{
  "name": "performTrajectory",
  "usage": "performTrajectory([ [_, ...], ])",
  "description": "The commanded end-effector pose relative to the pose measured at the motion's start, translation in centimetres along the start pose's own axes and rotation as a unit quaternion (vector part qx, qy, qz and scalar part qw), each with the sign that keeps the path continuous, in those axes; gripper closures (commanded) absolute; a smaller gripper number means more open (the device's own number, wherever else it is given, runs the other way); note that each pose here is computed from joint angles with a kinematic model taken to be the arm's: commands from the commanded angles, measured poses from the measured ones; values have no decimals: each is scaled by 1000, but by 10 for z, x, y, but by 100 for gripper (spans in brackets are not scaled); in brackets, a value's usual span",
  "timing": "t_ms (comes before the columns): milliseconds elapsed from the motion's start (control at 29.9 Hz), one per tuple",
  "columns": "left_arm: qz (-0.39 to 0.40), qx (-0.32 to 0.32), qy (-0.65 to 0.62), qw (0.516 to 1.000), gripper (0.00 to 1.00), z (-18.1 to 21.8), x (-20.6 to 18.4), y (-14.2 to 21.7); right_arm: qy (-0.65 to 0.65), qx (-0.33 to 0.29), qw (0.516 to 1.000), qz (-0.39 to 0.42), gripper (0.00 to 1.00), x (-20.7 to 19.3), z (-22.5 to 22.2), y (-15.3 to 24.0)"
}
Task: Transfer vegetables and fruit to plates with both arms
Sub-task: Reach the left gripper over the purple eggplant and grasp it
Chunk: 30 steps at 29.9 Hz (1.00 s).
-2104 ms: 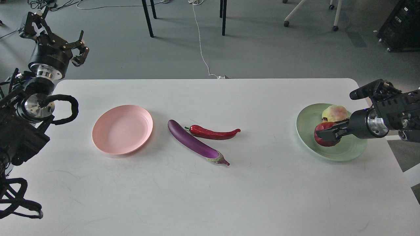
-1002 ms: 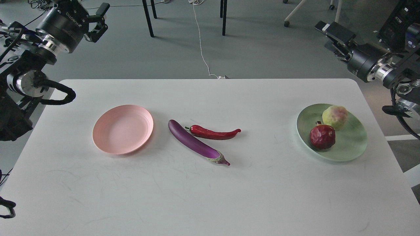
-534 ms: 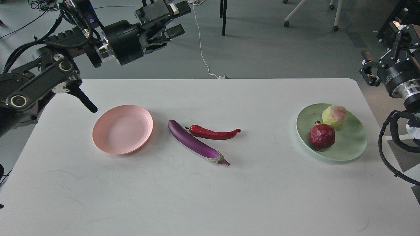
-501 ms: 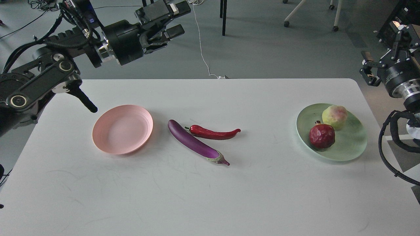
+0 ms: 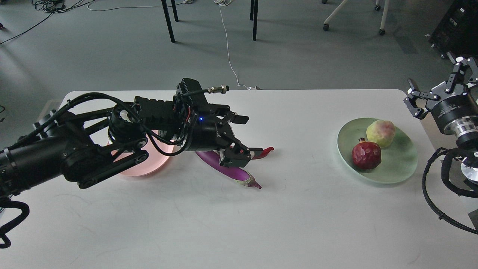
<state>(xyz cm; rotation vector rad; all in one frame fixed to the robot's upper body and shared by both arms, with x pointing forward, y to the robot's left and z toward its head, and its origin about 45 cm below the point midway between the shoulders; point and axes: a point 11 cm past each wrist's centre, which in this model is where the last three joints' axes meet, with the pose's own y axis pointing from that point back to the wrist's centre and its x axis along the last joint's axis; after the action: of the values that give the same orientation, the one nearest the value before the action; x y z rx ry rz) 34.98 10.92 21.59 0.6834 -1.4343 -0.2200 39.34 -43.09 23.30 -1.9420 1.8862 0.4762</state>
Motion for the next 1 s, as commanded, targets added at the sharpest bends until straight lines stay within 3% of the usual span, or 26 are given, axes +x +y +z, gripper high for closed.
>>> performTrajectory([
  [0, -32, -28, -25, 999, 6, 19, -34, -9, -2, 0, 1000, -1, 2, 2, 0, 2],
  [267, -51, -7, -22, 998, 10, 4, -54, -8, -13, -3, 1000, -9, 2, -2, 8, 1],
  [802, -98, -13, -36, 994, 18, 5, -66, -56, -38, 2, 999, -19, 2, 30, 8, 18],
  [969, -109, -9, -43, 993, 37, 0, -69, -52, -41, 1, 999, -19, 2, 30, 11, 19],
])
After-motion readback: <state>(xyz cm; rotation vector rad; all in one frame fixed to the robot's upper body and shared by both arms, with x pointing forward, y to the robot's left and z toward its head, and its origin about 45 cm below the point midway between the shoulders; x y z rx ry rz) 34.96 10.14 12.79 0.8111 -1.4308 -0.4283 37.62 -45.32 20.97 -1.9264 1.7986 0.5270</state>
